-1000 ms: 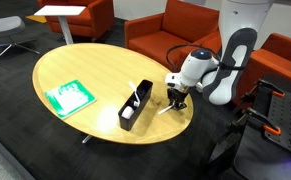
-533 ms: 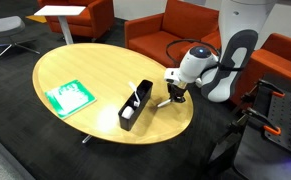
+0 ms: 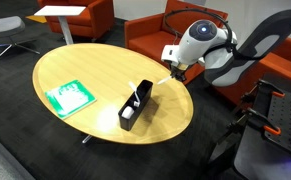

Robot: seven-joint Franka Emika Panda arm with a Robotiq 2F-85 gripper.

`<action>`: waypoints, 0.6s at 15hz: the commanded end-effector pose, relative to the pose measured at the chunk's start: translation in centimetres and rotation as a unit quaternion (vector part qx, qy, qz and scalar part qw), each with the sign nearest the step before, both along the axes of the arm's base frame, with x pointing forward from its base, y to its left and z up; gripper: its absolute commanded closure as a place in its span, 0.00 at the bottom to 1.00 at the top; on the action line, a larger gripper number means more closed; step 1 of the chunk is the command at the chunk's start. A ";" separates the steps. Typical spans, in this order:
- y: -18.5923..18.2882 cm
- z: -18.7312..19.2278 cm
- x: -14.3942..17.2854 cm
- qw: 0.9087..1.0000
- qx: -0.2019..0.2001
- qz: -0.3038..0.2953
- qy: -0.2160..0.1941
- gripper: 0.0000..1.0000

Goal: Pick up the fork from the table and put it in the utensil holder

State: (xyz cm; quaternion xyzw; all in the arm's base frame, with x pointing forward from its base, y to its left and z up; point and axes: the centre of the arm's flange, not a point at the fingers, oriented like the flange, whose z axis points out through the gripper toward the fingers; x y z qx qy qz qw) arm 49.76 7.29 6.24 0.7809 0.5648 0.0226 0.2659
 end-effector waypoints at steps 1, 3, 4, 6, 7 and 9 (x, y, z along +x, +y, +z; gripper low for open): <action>1.5 4.5 -0.6 0.998 -0.061 0.000 0.000 0.97; 2.7 5.3 -0.2 0.995 -0.099 0.004 -0.006 0.97; 3.5 5.5 -0.1 0.993 -0.117 0.007 -0.008 0.97; 4.8 5.6 0.1 0.989 -0.150 0.011 -0.011 0.97; 5.4 5.5 0.3 0.986 -0.165 0.015 -0.010 0.97; 6.4 5.2 0.5 0.981 -0.190 0.031 -0.009 0.97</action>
